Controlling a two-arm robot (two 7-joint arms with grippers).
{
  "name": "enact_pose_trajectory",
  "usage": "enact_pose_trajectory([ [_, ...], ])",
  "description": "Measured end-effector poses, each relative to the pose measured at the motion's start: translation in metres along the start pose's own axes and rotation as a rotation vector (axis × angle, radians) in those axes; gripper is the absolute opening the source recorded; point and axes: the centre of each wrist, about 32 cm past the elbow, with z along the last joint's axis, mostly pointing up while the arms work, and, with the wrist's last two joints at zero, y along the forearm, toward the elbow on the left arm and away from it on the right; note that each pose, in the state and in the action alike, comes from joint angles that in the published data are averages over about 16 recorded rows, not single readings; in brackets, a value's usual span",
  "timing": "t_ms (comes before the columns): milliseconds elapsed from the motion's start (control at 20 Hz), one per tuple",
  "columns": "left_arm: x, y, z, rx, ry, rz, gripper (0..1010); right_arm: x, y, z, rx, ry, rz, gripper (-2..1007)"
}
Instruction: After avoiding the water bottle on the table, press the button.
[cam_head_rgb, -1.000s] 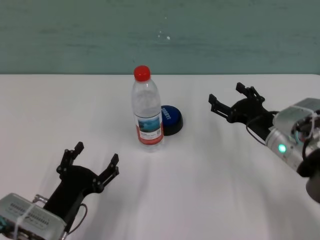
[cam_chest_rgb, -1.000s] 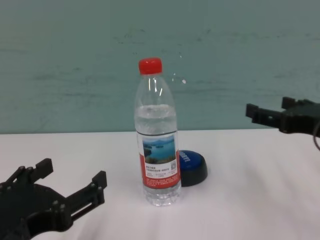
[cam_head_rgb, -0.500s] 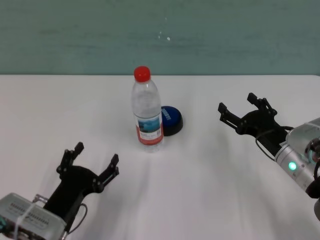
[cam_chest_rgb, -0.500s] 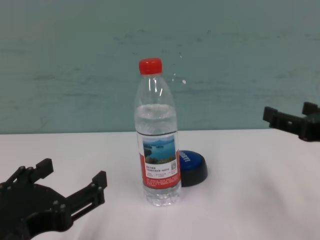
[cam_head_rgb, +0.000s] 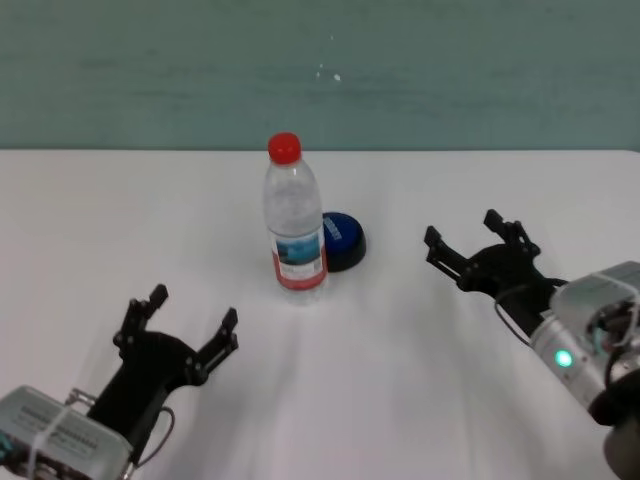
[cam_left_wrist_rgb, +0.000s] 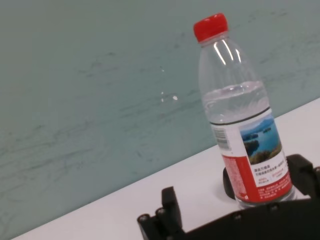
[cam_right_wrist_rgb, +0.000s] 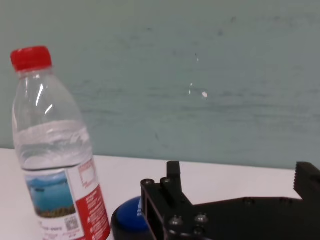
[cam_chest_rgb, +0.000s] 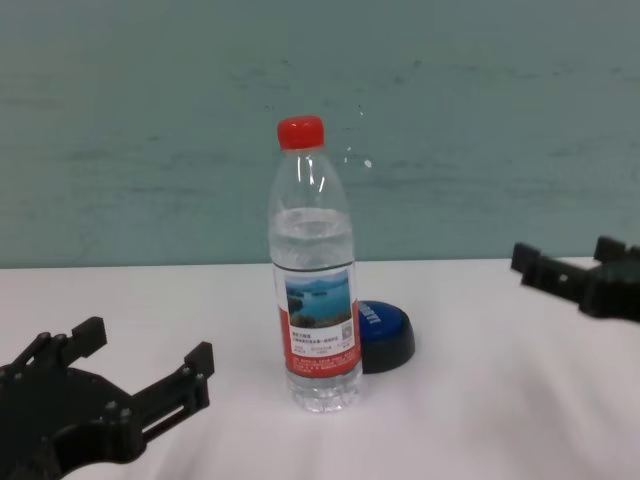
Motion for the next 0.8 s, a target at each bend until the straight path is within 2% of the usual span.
enact_pose_trajectory([
  [350, 0.0000, 0.000, 0.0000, 0.000, 0.000, 0.000, 1000, -0.0089, 0.0006, -0.0147, -0.023, 0.006, 0.008, 1004],
  [550, 0.0000, 0.000, 0.0000, 0.000, 0.000, 0.000, 1000, -0.0105, 0.0009, -0.0212, -0.031, 0.008, 0.025, 1004],
  [800, 0.0000, 0.000, 0.0000, 0.000, 0.000, 0.000, 1000, -0.0107, -0.0001, -0.0264, -0.030, 0.009, 0.055, 1004],
])
